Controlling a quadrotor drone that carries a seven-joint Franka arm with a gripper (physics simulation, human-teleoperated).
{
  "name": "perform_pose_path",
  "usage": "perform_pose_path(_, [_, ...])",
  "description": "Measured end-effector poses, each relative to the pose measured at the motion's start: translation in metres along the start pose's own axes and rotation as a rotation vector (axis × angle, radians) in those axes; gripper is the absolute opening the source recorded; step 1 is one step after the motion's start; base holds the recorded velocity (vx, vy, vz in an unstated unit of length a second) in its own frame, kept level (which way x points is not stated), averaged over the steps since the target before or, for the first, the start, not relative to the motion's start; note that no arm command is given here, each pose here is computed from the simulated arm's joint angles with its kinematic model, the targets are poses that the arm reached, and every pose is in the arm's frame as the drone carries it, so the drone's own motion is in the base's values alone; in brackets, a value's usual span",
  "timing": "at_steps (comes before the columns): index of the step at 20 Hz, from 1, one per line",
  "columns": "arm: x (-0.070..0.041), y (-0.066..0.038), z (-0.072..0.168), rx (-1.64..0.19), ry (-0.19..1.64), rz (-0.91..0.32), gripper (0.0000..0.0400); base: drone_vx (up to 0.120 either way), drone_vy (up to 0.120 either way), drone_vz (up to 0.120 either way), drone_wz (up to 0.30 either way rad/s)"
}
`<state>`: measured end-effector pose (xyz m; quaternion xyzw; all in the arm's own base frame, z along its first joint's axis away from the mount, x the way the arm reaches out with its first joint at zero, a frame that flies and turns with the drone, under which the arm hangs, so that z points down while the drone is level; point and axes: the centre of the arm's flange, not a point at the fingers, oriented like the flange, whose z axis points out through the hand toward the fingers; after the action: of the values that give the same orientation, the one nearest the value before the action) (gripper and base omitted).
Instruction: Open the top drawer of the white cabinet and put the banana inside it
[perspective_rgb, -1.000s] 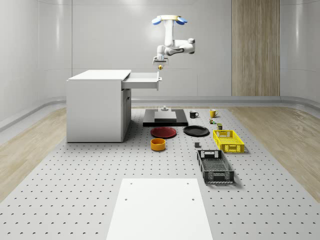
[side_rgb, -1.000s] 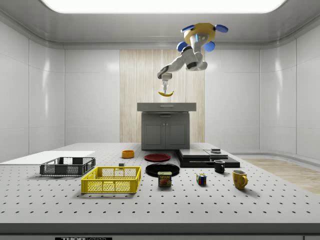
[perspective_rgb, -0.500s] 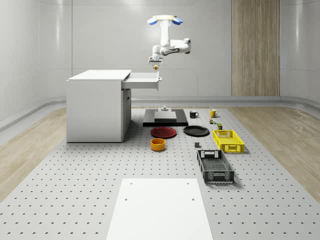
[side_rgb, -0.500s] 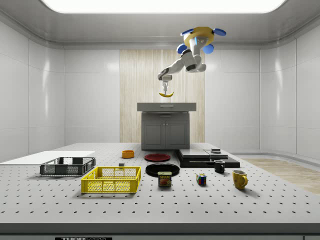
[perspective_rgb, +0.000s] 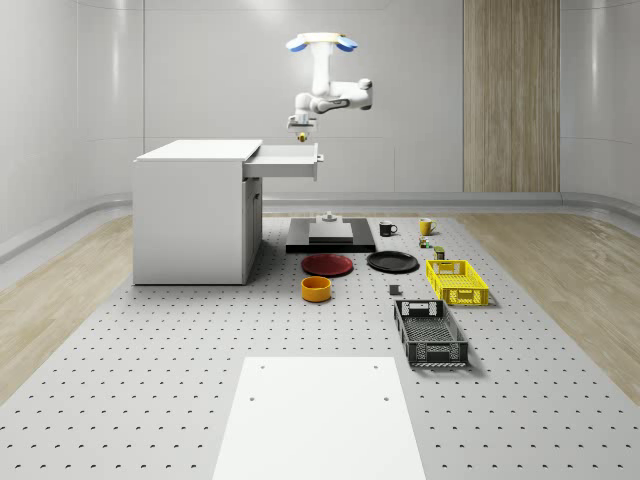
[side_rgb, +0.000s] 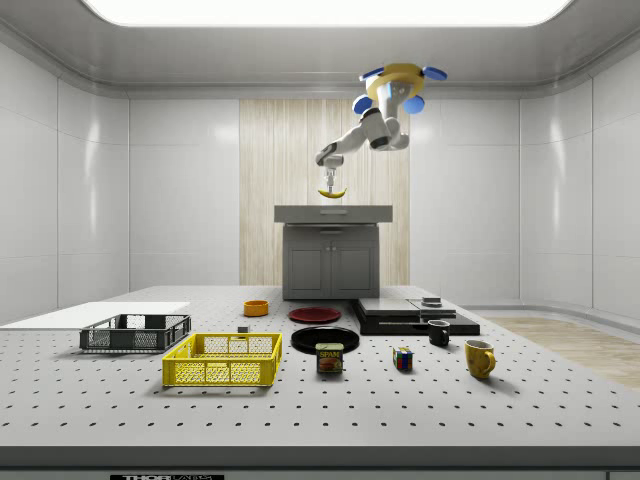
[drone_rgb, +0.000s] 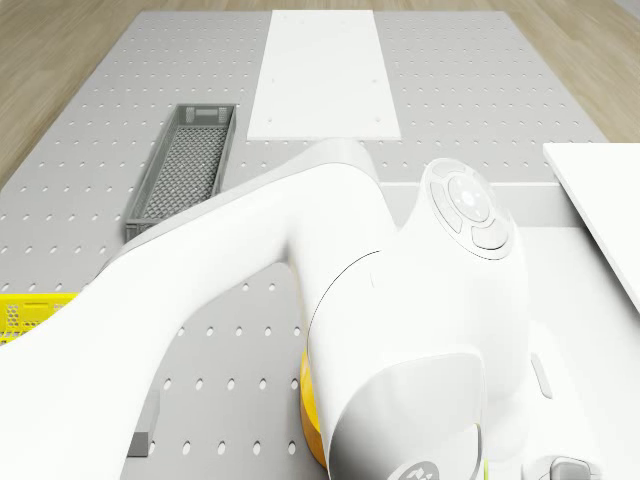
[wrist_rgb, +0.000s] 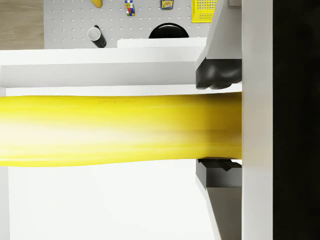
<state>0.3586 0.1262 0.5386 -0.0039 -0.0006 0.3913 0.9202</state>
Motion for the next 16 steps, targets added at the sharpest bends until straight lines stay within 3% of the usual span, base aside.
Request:
perform_pose_path(2, [0.000,0.000,0.000,0.000,0.000,0.000,0.0193,0.000,-0.120,-0.100,0.000])
perform_pose_path(8, [0.000,0.000,0.000,0.000,0.000,0.000,0.0193,0.000,-0.120,0.000,0.000])
perform_pose_path(16, [0.000,0.000,0.025,0.000,0.000,0.000,0.0193,0.000,0.000,0.000,0.000])
